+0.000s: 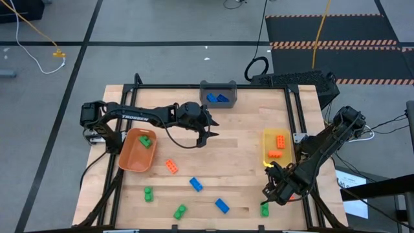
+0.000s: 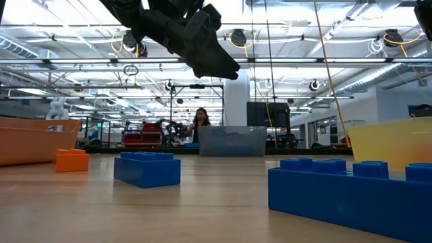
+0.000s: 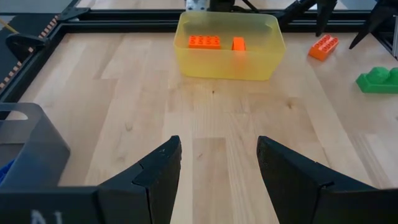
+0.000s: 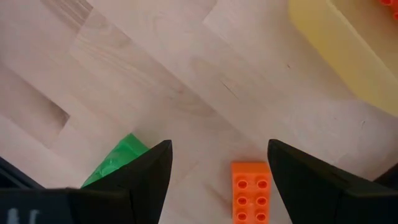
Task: Sort & place blocks by color
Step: Put the orange game piece into the yellow bin
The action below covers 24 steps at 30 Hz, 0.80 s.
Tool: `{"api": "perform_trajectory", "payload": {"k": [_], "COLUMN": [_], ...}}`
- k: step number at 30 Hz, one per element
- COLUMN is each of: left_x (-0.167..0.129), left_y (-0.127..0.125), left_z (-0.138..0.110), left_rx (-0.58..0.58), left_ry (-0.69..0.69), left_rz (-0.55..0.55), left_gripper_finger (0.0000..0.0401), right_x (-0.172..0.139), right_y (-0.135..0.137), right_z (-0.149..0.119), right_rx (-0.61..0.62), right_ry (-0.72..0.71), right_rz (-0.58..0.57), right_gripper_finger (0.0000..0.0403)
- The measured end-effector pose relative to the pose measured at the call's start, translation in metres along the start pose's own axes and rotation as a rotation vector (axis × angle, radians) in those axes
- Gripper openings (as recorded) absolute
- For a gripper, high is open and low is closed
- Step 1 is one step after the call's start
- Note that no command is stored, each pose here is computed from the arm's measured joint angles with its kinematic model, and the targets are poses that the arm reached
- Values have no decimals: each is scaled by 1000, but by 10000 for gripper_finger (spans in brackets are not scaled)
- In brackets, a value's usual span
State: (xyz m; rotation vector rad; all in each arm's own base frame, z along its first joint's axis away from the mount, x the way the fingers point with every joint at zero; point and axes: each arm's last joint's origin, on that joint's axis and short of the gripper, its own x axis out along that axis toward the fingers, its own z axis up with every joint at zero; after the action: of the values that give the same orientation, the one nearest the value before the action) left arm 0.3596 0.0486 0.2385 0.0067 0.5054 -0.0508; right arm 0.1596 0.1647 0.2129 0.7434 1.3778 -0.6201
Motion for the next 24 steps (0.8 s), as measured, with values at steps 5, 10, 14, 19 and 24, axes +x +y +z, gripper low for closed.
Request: {"api": "perform_trajectory", "payload": {"k": [5, 10, 14, 19, 24], "left_x": [0, 0, 0, 0, 0], "left_y": [0, 0, 0, 0, -1], "left_z": [0, -1, -1, -1, -1], "left_rx": [0, -2, -1, -2, -5], "left_ry": [0, 6, 6, 7, 16], "left_rz": [0, 0, 0, 0, -4], "left_gripper_finger": [209, 209, 209, 209, 209], "right_x": [7, 16, 15, 15, 19], "right_y": [-2, -4, -5, -8, -9], "right_z": [0, -3, -9, -19, -28], "right_rx": [1, 2, 2, 46, 79], "right_ry": [4, 93, 190, 227, 228], "right_rz": [4, 12, -8, -37, -75], "right_gripper_finger": [254, 254, 254, 254, 254]}}
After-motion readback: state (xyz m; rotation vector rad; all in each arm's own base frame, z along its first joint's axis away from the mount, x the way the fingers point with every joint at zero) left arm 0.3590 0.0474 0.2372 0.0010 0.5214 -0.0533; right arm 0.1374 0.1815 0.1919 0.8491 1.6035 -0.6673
